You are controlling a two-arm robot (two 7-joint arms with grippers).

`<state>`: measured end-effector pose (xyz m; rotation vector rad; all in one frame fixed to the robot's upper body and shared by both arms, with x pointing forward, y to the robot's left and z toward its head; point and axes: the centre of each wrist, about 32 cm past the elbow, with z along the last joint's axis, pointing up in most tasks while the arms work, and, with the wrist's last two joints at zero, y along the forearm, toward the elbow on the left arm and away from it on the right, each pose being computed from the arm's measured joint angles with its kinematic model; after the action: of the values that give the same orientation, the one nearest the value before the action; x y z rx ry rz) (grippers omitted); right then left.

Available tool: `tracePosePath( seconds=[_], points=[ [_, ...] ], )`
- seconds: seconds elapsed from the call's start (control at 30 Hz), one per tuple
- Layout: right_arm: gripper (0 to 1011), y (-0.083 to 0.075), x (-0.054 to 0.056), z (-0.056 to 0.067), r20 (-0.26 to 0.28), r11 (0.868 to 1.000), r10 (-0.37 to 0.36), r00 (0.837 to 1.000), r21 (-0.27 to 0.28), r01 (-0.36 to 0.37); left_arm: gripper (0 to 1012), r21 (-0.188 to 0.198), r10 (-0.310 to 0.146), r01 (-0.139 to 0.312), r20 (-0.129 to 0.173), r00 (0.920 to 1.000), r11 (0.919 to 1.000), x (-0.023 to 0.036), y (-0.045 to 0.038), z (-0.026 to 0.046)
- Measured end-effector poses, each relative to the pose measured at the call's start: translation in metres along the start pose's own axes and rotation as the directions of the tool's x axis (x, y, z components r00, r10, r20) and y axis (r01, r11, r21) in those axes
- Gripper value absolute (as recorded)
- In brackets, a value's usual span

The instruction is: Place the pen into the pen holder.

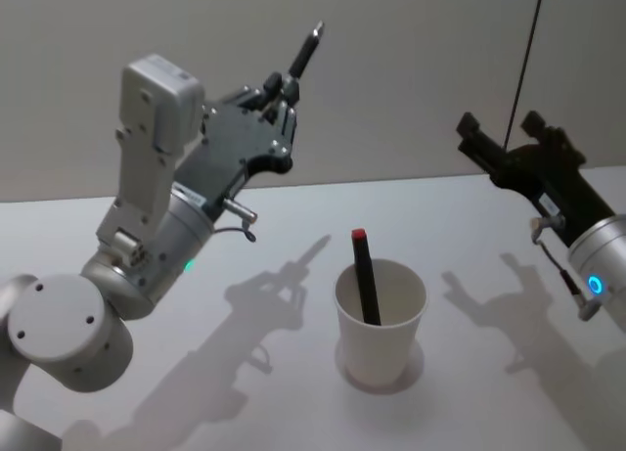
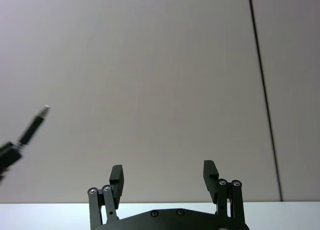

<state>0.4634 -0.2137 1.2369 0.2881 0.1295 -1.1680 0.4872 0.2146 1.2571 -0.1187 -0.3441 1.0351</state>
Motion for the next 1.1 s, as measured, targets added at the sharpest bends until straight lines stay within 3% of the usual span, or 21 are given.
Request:
tracePosePath(
  seconds=[0.2,0.37,0.67,0.8,1.1],
  points=[
    [1001,-0.002,-0.003,0.000,-0.070,0.999,0.052,0.996,-0.001,-0.052,140,0.029,-0.011,0.012,-0.007,0.9999,0.9995,-0.0048,0.0010,-0.0050],
    [1002,-0.002,-0.007,0.002,-0.147,0.994,0.108,0.983,0.008,-0.107,139,0.044,-0.019,0.019,-0.011,0.9998,0.9988,-0.0077,0.0016,-0.0077],
    [1002,-0.002,-0.012,0.005,-0.279,0.980,0.198,0.940,0.041,-0.194,139,0.054,-0.024,0.025,-0.015,0.9996,0.9982,-0.0097,0.0019,-0.0098],
    [1002,-0.002,-0.013,0.004,-0.316,0.977,0.211,0.925,0.045,-0.208,139,0.043,-0.027,0.028,-0.019,0.9995,0.9987,-0.0094,0.0012,-0.0098],
    [1001,0.002,-0.020,0.005,-0.381,0.976,0.206,0.901,0.008,-0.219,139,-0.033,-0.051,0.049,-0.044,0.9977,0.9982,-0.0042,-0.0043,-0.0071]
  ],
)
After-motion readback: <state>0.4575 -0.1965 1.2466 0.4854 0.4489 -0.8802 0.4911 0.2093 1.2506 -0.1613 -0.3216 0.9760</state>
